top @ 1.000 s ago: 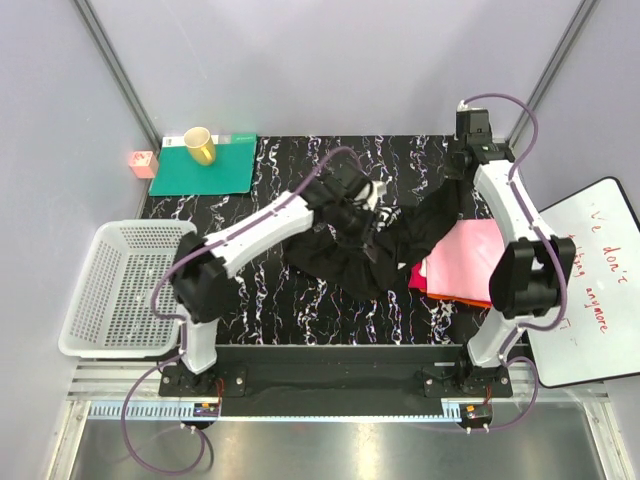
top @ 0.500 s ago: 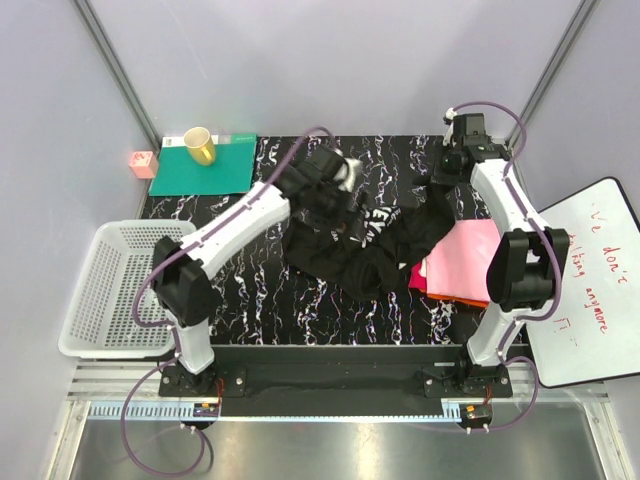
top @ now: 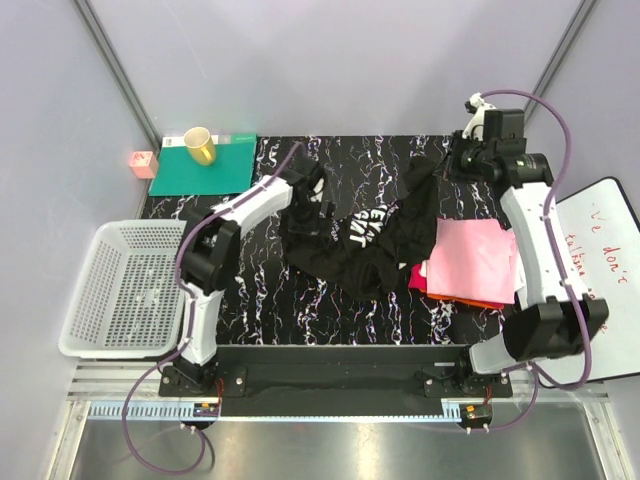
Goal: Fold and stack the t-shirts
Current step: Flatten the tshirt out
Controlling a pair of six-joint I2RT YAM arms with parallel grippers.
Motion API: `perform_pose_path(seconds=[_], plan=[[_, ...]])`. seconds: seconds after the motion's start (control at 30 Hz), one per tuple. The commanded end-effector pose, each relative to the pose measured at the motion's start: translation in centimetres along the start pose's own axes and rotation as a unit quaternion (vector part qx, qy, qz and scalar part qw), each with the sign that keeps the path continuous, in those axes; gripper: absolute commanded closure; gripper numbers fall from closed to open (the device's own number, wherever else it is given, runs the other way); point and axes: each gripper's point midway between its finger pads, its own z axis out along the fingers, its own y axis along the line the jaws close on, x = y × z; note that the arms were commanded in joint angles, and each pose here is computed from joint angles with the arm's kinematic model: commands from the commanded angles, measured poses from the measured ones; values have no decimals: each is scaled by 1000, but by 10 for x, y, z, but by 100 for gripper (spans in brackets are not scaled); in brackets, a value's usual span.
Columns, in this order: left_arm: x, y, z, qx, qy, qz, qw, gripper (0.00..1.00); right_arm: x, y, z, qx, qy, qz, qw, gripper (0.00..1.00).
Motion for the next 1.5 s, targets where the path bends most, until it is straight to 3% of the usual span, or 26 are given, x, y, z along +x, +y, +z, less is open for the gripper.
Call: perform_pose_path(seconds=[0.0,0.07,0.13,0.17,0.2,0.23,0.43,0.57,0.7,0.8,1.0,1.17,1.23,1.27,1.3,1.4,1.47], plan=[[-19,-17,6,30,-11,17,999,2,14,16,-54,-11,-1,12,1000,100],[-32,-27,9,49,-18,20,998,3,29,14,-70,0,4,19,1000,100],[-39,-33,12,61,-20,22,998,10,49,9,-78,10,24,27,999,100],[-45,-37,15,67,-23,23,997,27,53,10,-88,11,18,26,999,100],[-47,-36,16,65,-21,21,997,85,59,8,-91,16,23,28,999,100],[-48,-34,17,57,-21,16,998,100,72,3,-90,26,38,31,998,100],[-73,9,-20,4,-80,-39,996,100,90,-7,-82,40,60,27,997,100],[-103,46,-101,-25,-183,-73,980,100,78,-4,-77,32,54,20,998,100],[-83,53,-153,-35,-222,-70,972,100,76,8,-81,6,50,31,998,100],[-32,54,-149,-23,-182,-91,979,100,98,14,-82,-11,73,61,995,100],[116,85,-71,-54,-8,-145,988,100,184,11,-78,-22,175,133,975,100],[178,92,-50,-59,70,-171,981,100,239,4,-77,-7,252,170,953,100],[184,92,-50,-58,75,-175,980,55,243,6,-75,-11,266,179,947,100],[181,91,-53,-56,67,-172,981,42,239,7,-74,-13,265,179,947,100],[170,88,-60,-50,47,-165,984,18,238,6,-73,-10,267,176,948,100],[133,82,-90,-42,-27,-148,988,1,239,2,-68,-3,278,172,945,100],[113,79,-107,-40,-63,-137,988,1,237,1,-66,-2,277,170,946,100]])
